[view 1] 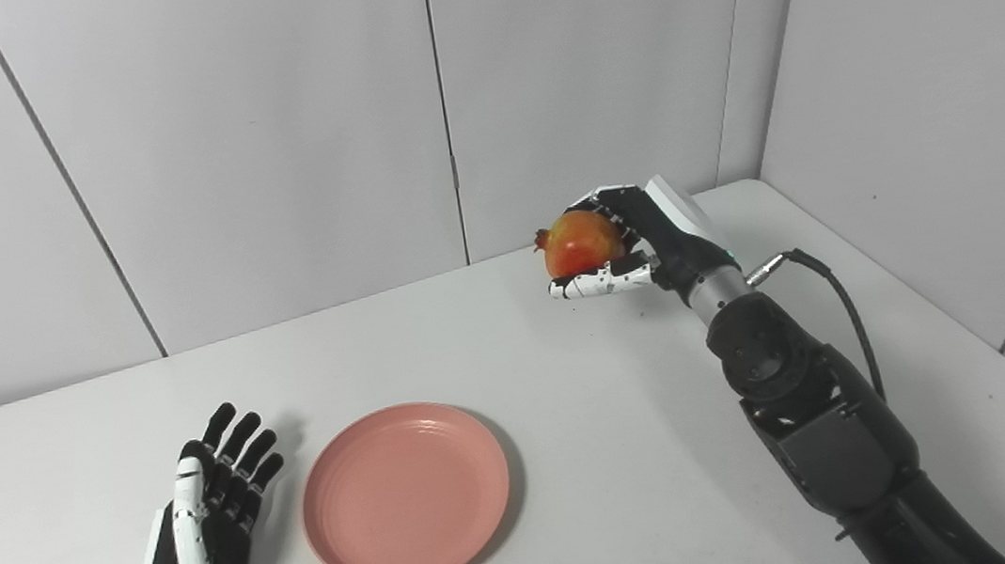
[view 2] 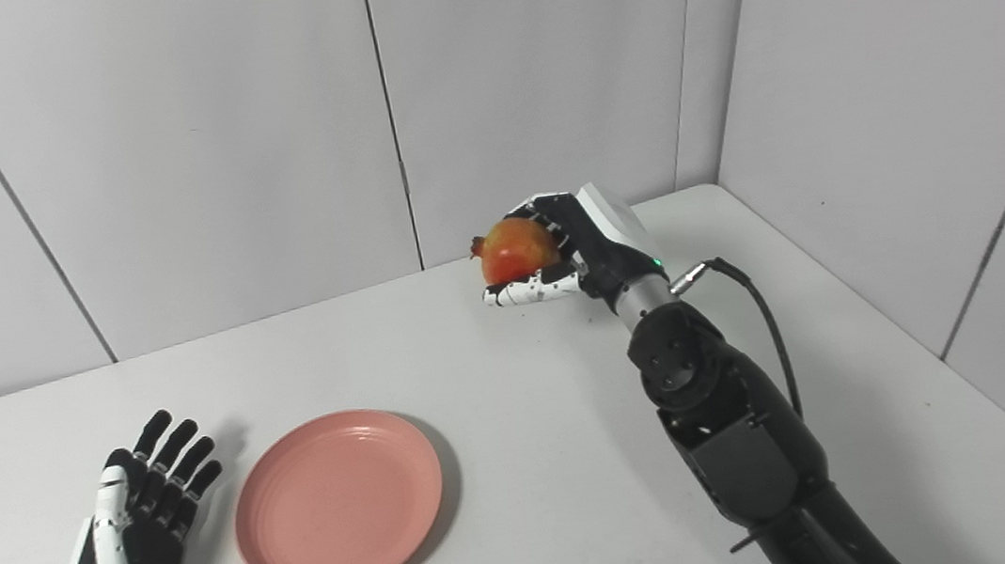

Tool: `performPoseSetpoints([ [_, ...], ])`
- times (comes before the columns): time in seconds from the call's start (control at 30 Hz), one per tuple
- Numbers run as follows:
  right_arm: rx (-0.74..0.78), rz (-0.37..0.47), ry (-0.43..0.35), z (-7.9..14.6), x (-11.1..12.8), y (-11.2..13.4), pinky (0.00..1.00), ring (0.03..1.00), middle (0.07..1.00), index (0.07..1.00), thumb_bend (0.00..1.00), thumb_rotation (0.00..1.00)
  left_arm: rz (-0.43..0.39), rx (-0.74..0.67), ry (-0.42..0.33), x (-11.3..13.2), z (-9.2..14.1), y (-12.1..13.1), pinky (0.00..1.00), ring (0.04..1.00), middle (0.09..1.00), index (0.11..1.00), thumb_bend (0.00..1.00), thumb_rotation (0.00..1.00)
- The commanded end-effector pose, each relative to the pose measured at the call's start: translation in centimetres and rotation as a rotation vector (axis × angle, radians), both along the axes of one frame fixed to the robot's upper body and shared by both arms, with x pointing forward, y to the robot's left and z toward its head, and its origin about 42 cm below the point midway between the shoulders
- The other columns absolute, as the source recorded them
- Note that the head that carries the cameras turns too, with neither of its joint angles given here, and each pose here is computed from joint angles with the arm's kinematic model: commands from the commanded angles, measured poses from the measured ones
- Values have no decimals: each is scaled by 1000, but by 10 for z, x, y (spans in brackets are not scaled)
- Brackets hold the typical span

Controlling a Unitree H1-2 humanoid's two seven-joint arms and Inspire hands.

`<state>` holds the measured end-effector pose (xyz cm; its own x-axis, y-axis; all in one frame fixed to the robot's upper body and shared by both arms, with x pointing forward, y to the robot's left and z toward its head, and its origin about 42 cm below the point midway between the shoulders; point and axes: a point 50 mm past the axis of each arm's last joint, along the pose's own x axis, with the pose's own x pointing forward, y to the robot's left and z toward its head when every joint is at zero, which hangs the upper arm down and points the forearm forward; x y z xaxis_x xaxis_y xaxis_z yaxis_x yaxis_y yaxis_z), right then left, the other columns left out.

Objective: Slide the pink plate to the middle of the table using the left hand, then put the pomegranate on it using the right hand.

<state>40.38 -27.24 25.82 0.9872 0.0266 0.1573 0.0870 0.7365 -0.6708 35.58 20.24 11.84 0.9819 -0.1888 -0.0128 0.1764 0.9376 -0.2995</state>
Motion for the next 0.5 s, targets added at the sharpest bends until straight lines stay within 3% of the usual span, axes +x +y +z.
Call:
performPoseSetpoints([
  [0.0, -15, 52, -109, 26, -3, 15, 463, 489, 528, 544, 427, 160, 1, 14, -6, 1, 6, -8, 881, 883, 894, 884, 356, 1000],
  [0.17, -36, 133, -156, 29, -11, 44, 460, 491, 524, 540, 435, 165, 7, 31, -2, -1, 7, -18, 877, 880, 894, 885, 365, 1000],
  [0.27, -55, 173, -178, 27, -13, 60, 430, 476, 515, 537, 442, 119, 10, 40, 0, -2, 9, -23, 877, 880, 893, 883, 378, 1000],
  [0.47, -69, 236, -169, 17, -14, 88, 417, 475, 519, 544, 448, 104, 10, 63, -12, -3, 13, -34, 869, 877, 891, 883, 401, 1000],
])
